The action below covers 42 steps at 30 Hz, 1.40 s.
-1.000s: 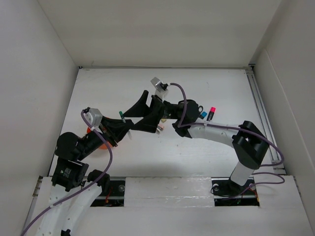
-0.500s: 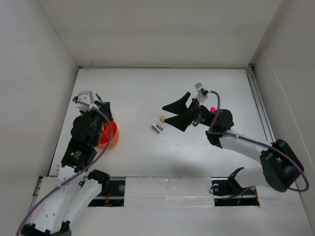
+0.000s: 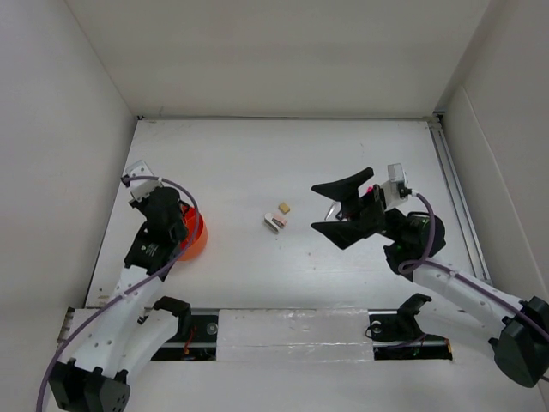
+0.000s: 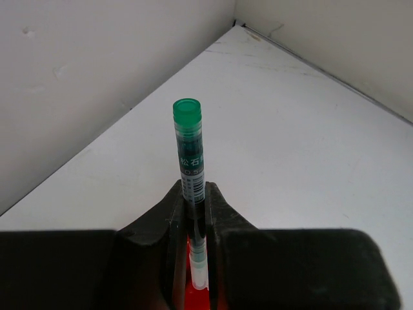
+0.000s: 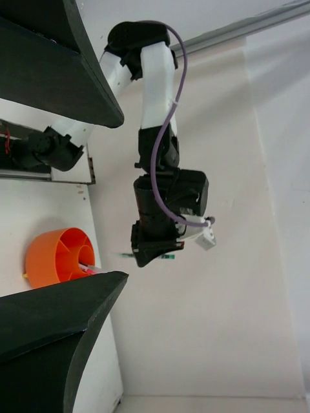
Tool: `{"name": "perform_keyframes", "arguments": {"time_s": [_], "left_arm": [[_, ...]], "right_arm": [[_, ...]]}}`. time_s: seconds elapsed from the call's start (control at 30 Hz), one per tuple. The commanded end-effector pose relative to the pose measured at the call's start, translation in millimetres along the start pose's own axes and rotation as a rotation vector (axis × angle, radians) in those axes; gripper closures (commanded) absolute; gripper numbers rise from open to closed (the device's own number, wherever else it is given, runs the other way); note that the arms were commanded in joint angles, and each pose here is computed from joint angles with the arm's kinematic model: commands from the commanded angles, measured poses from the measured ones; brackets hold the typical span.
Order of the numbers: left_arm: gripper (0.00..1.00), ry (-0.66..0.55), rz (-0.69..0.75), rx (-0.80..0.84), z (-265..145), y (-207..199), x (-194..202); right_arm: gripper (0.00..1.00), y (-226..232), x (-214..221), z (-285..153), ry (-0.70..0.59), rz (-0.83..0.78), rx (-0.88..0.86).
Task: Sort the stationery into containers
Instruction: Place the pen in the storage box.
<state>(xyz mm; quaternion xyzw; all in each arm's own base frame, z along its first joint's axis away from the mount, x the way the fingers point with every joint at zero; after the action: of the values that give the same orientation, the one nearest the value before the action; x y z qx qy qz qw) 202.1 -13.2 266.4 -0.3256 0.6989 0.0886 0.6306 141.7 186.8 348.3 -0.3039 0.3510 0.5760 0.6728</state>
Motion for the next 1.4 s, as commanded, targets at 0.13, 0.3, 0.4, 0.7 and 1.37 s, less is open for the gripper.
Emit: {"name": "perform_keyframes", "arguments": {"time_s": [0.13,0.3,0.4,0.7,1.37], "left_arm": [[1.00,-0.085,-0.058,-0.036,-3.8,18.1,7.5],[1.00,-0.051,-0.040,-0.004,-1.7,16.7,17.9],[1.00,-0.035,-0.037,0.006,1.1,13.2,21.8],[1.00,-0.004,0.008,0.001,9.9,9.0,36.1],[1.00,0.027,0.064,-0.011,11.3,13.9,47.3]], "right_arm": [[0.01,3.6,1.8,-5.4,-0.011,-0.029,0.005],[0.01,5.4,-1.7,-5.4,-0.024,-0.040,-0.002],[0.01,7.0,-1.6,-7.4,-0.025,-0.040,-0.003],[0.01,12.0,-6.2,-10.2,-0.036,-0.062,-0.019],[0.01,19.9,-11.6,-13.4,-0.045,-0.087,-0.040]]}}
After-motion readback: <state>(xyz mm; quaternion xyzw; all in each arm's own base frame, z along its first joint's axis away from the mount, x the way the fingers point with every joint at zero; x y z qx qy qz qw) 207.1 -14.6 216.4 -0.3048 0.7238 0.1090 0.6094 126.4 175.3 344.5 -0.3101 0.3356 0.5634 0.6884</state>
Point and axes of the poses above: each gripper's point midway between its finger pads, its own z axis out along the fingers, its own y axis along the line the jaws close on, x = y × z, the point moved 10 cm from there along -z, back along the fingers, and after that the axes turned 9 degrees about -z, right-handed, at the moved point
